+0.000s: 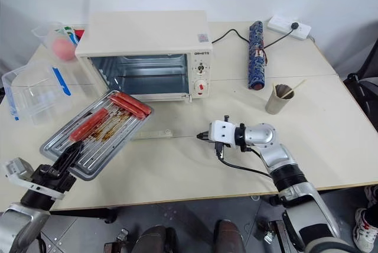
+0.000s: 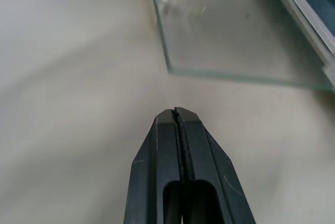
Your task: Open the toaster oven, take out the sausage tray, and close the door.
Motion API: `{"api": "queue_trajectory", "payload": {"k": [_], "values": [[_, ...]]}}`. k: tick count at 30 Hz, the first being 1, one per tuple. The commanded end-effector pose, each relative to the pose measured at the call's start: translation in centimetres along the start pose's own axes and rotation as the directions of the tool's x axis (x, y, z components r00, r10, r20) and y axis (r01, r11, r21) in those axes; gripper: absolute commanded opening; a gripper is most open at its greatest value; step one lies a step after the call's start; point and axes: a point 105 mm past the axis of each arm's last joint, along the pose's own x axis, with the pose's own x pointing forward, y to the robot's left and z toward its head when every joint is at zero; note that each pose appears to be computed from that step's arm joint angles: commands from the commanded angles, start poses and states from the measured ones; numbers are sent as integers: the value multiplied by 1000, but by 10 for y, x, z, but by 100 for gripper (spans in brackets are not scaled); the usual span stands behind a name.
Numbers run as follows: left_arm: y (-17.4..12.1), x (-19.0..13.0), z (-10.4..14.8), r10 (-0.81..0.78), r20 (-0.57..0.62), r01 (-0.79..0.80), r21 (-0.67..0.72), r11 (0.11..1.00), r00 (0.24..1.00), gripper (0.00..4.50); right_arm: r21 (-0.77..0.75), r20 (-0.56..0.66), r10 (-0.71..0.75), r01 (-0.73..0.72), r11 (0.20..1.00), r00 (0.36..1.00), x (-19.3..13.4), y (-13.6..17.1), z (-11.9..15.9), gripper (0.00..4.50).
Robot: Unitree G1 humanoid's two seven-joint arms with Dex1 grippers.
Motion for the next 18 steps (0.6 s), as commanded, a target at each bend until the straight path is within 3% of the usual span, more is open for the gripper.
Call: {"api": "queue_trajectory", "payload": {"k": [1,11,18], "values": [[-19,-20,13,-28,115,19,72,997,993,0,-37,36,3,-2,999,999,9,-4,8,3],[-20,-55,37,19,297,-56,118,991,955,0,-75,99,25,-18,997,995,31,-11,22,3],[-21,-67,47,10,373,-59,120,991,928,0,-122,155,-10,29,992,988,27,-39,48,3]]}}
